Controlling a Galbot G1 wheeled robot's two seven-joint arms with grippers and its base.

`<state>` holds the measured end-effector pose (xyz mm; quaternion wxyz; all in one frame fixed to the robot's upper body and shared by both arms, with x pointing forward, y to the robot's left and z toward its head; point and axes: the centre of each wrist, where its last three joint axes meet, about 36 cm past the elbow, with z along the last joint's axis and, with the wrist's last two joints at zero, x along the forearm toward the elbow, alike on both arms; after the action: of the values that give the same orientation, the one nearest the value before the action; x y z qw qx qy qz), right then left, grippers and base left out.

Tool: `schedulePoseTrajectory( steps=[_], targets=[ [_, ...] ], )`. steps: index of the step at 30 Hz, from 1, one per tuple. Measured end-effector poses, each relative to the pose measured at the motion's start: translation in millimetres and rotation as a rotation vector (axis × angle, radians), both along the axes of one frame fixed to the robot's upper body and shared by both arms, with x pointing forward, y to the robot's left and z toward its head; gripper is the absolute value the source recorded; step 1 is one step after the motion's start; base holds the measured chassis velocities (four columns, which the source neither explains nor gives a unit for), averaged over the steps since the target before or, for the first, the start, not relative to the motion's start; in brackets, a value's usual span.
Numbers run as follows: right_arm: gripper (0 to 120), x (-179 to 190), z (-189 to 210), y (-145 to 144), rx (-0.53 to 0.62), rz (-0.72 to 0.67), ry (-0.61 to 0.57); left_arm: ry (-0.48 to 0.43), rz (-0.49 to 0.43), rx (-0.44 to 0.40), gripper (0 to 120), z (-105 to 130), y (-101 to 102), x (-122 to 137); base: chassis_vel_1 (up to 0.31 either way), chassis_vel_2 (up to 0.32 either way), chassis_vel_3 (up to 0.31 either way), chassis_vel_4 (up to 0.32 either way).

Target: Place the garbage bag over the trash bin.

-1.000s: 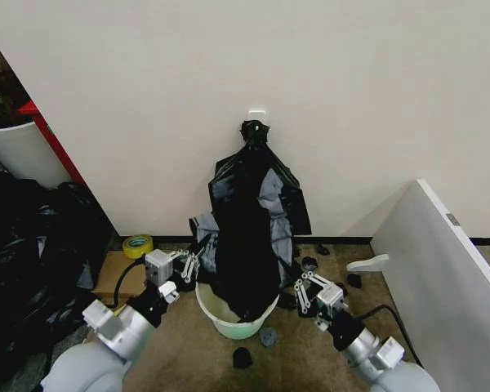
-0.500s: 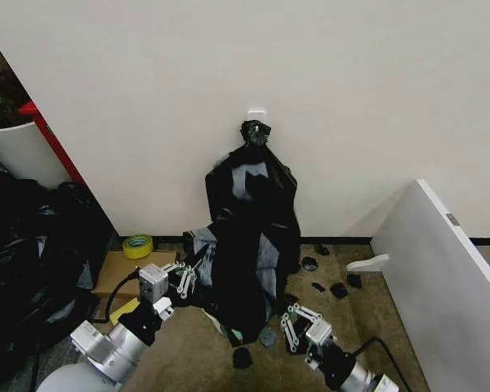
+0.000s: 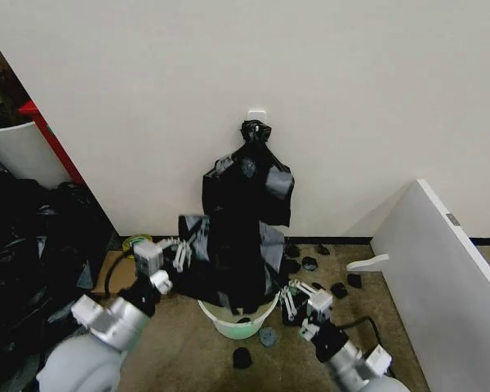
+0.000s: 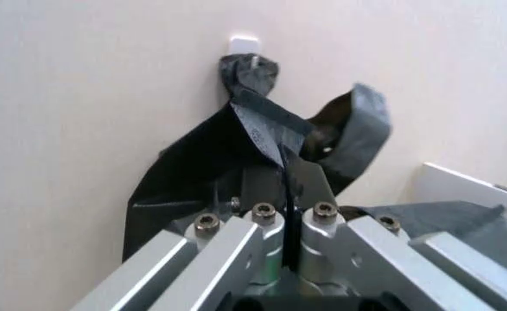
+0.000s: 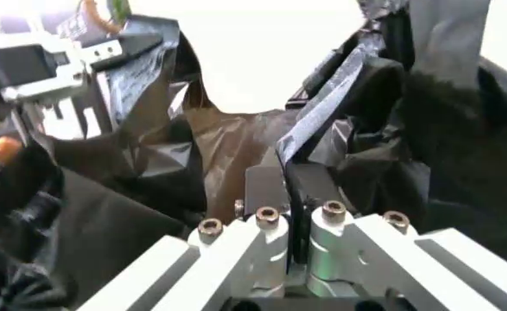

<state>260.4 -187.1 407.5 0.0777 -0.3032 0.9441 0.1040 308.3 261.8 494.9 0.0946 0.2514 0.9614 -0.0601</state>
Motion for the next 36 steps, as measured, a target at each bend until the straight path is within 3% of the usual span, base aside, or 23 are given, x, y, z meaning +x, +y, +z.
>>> schedulePoseTrajectory(
  steps=[7, 8, 14, 20, 26, 36],
  targets=[
    [0, 9.1, -16.8, -11.1, -0.020, -0.060, 0.039, 0.075, 0.019, -0.011, 0, -33.3, -0.8, 23.7, 0.000, 0.000, 0.000, 0.000],
    [0, 7.2, -18.9, -16.1, -0.017, -0.078, 0.068, 0.103, 0.005, -0.007, 0, -46.3, -7.8, 26.4, 0.000, 0.000, 0.000, 0.000],
    [0, 3.7, -36.3, -21.8, -0.004, -0.117, 0.158, 0.164, -0.022, -0.007, 0, -74.7, -29.5, 24.9, 0.000, 0.000, 0.000, 0.000],
    [0, -7.4, -55.8, -5.1, 0.033, -0.118, 0.225, 0.191, 0.009, -0.001, 0, -95.8, -32.3, 29.6, 0.000, 0.000, 0.000, 0.000],
    [0, -8.6, -77.7, 11.1, 0.027, -0.148, 0.264, 0.227, 0.050, 0.000, 0, -115.4, -27.1, 20.0, 0.000, 0.000, 0.000, 0.000],
    [0, -19.9, -75.7, 2.5, -0.005, -0.229, 0.371, 0.317, 0.072, -0.023, 0, -131.9, -39.5, 2.6, 0.000, 0.000, 0.000, 0.000]
  ],
)
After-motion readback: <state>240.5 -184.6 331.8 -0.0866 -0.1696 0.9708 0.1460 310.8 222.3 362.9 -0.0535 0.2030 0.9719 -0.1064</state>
